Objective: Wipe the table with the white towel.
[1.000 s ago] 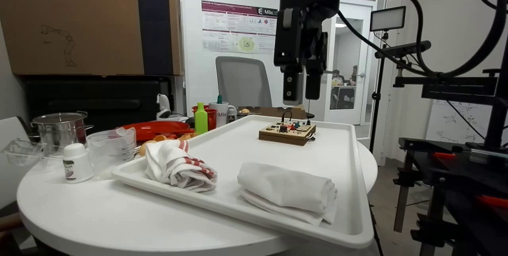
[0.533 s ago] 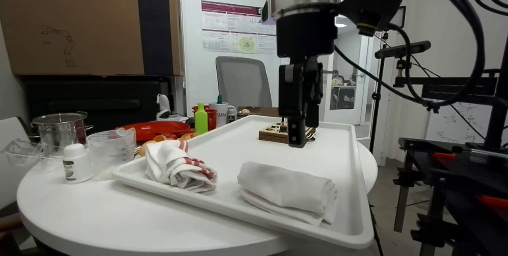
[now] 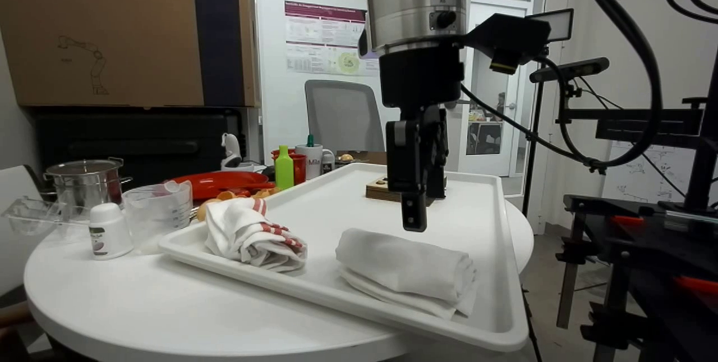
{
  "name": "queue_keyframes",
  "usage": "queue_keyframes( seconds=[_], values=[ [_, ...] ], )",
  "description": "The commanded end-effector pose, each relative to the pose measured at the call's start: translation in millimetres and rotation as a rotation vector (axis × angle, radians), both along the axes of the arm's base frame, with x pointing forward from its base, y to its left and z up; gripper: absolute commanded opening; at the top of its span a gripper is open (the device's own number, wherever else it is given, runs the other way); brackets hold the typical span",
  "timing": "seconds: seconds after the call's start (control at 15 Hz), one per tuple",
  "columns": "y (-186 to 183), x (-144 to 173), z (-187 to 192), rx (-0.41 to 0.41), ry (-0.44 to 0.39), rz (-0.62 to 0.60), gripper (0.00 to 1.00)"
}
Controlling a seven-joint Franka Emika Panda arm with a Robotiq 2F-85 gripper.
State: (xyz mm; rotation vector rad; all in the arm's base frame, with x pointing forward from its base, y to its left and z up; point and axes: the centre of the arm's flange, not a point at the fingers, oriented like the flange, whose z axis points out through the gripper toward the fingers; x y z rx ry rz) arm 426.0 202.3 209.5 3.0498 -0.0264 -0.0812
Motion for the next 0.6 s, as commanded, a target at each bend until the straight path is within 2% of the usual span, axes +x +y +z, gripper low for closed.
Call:
queue_keyframes(
  seconds=[0.0,0.4,0.47,0.53],
  values=[
    [-0.3,1.4,-2.3,-0.003,-0.019,0.046,1.0],
    [3.4,6.1,-12.1,0.017,-0.005,0.076,1.0],
    [3.3,7.0,-14.5,0.017,-0.005,0.074,0.96],
    [2.8,8.6,-18.3,0.016,-0.001,0.061,0.85]
  ],
)
